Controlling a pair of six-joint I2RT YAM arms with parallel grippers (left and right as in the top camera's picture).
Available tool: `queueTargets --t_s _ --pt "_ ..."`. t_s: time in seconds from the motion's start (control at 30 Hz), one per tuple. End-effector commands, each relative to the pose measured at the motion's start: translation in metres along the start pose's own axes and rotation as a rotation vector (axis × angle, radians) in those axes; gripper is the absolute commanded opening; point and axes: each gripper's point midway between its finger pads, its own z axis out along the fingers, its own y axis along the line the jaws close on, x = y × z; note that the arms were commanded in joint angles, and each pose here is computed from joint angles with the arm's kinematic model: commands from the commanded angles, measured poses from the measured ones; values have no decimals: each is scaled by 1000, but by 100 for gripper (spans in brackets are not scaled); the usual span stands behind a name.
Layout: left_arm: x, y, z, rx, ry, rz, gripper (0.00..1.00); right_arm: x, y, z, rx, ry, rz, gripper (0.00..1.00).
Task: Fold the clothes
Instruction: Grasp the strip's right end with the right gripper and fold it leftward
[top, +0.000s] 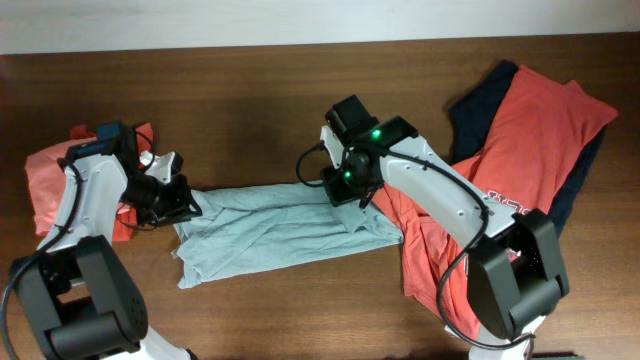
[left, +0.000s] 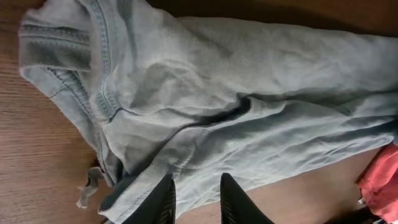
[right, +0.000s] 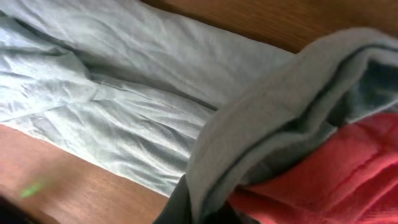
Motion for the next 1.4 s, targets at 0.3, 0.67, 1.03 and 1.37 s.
queueTargets --t_s 0.3,0.67,1.03,1.37 --pt "-1 -4 -5 2 -22 32 25 4 29 28 -33 45 -125 7" --pt "-1 -4 -5 1 -24 33 25 5 48 36 28 22 -305 52" --pt "-1 -4 -5 2 -21 32 25 17 -80 -7 368 85 30 58" --pt "-1 -4 -5 2 -22 32 25 27 -98 -9 323 151 -14 64"
